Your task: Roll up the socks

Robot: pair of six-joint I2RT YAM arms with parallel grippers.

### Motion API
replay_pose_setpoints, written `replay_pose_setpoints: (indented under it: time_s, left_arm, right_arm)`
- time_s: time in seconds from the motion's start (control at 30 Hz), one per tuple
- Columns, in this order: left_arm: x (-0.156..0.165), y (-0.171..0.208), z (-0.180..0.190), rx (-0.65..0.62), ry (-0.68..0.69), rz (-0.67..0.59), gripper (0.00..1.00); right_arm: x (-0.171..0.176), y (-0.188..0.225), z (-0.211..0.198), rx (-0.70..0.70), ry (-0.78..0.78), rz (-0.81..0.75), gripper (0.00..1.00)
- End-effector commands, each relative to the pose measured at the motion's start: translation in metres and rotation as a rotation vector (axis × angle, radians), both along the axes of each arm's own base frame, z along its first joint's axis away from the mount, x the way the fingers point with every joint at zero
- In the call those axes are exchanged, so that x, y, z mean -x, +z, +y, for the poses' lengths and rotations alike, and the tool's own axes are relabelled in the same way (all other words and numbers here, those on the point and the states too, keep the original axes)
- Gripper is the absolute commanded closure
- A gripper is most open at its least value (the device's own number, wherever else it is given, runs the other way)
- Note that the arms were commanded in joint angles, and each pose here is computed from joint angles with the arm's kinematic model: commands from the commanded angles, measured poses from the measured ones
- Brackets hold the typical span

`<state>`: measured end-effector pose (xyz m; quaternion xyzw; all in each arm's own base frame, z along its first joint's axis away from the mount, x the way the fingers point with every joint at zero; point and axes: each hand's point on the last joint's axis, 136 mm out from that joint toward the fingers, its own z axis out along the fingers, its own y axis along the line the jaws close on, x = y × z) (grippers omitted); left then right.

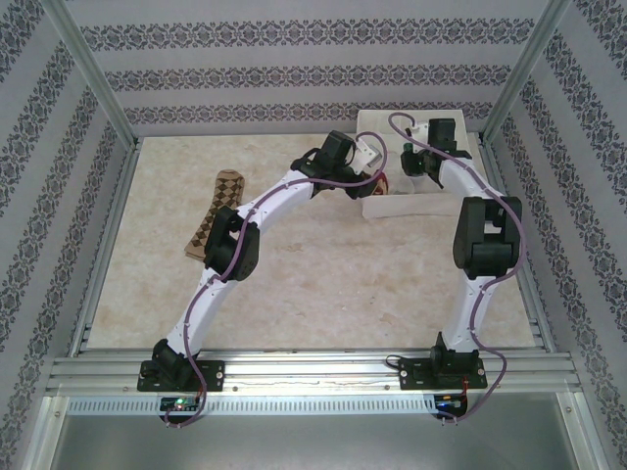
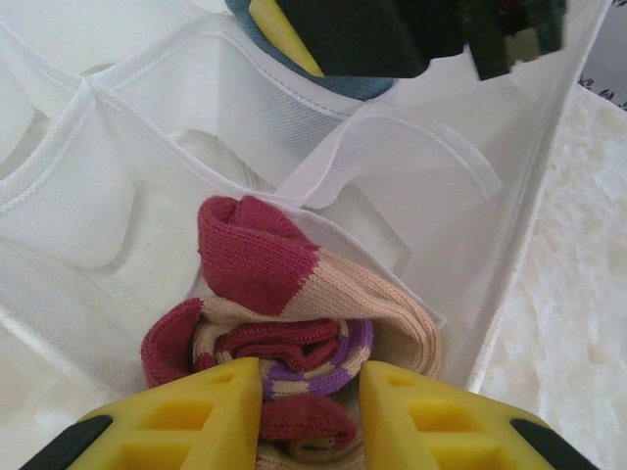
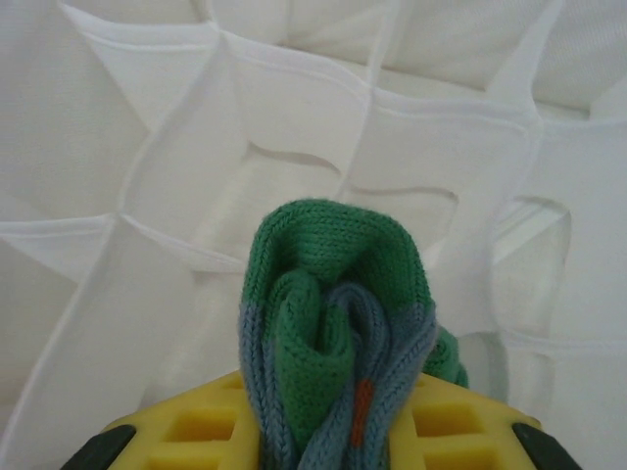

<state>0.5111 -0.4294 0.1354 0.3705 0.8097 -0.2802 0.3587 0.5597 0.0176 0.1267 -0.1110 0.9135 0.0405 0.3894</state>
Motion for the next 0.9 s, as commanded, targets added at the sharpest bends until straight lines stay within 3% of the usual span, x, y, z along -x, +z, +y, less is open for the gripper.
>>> replay_pose_setpoints:
  time_s: [0.0,0.17,0.33,0.5,0.67,0.73,0.87]
  left_arm:
    - [0.006,-0.051,0.025,-0.093,0.054,0.152,0.68]
    - [0.005,-0.052,0.026,-0.092,0.059,0.153,0.68]
    - [0.005,-0.054,0.027,-0.095,0.061,0.16,0.68]
    - [0.005,-0.056,0.028,-0.098,0.061,0.163,0.68]
    - [0.004,-0.055,0.029,-0.097,0.064,0.161,0.68]
    - [0.003,-0.054,0.029,-0.095,0.067,0.158,0.68]
    - [0.002,-0.055,0.029,-0.094,0.07,0.16,0.68]
  right_arm:
    - [0.008,0.025,0.024,-0.02,0.093,-0.053,0.86]
    - [0.009,0.016,0.016,-0.036,0.072,-0.02,0.87]
    - [0.008,0.009,0.017,-0.219,0.071,0.035,0.87]
    - [0.006,-0.014,0.001,-0.151,0.016,0.069,0.84]
    - [-0.004,-0.02,-0.032,-0.005,-0.144,0.078,0.71]
    - [-0.005,-0.019,-0.034,0.043,-0.139,0.068,0.69]
    - [-0.001,-0.018,-0.023,0.038,-0.092,0.063,0.51]
